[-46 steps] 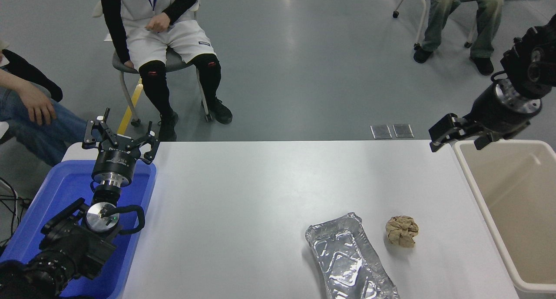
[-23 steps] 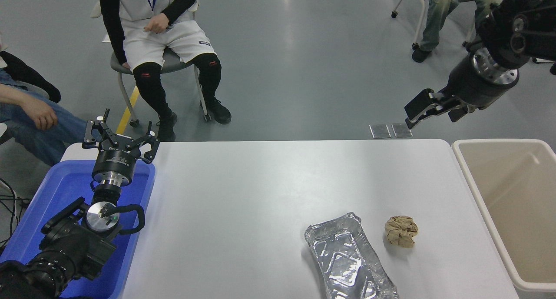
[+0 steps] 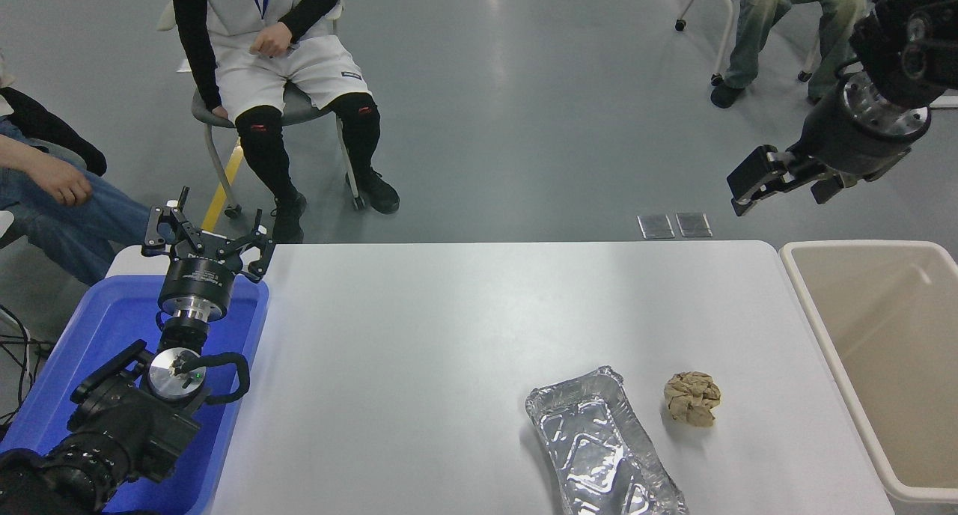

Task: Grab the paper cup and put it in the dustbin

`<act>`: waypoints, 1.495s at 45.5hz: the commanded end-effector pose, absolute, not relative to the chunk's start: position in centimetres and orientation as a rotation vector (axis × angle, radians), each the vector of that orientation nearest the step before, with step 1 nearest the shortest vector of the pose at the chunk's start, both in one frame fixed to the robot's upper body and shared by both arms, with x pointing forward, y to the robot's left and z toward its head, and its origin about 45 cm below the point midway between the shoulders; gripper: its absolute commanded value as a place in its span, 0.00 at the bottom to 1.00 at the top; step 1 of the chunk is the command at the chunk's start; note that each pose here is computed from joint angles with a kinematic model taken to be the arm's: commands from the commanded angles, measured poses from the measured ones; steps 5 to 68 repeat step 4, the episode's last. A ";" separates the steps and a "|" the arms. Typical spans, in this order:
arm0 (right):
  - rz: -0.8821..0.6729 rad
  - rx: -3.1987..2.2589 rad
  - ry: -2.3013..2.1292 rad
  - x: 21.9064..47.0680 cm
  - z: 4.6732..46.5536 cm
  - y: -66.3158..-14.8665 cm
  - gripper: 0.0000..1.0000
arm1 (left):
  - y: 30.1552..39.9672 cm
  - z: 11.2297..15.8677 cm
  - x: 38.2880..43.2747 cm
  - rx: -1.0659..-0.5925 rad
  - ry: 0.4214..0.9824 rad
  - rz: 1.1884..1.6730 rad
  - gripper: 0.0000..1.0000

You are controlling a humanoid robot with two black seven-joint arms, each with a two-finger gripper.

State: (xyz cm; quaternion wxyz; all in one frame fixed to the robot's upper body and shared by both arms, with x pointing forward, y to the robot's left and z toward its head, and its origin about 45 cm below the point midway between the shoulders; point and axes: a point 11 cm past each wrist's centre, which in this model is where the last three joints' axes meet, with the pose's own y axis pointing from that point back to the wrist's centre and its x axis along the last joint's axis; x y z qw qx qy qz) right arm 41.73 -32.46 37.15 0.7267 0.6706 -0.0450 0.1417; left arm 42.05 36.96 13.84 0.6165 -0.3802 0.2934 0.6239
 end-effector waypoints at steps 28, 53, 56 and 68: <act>0.270 1.448 -0.096 41.3 36.5 -33.6 1.00 | 36.96 13.85 42.06 -0.876 0.676 1.436 0.99; 0.270 1.448 -0.096 41.3 36.5 -33.6 1.00 | 36.96 13.85 42.06 -0.876 0.676 1.436 0.99; 0.270 1.448 -0.096 41.3 36.5 -33.6 1.00 | 36.96 13.85 42.06 -0.876 0.676 1.436 0.99; 0.270 1.448 -0.096 41.3 36.5 -33.6 1.00 | 36.96 13.85 42.06 -0.876 0.676 1.436 0.99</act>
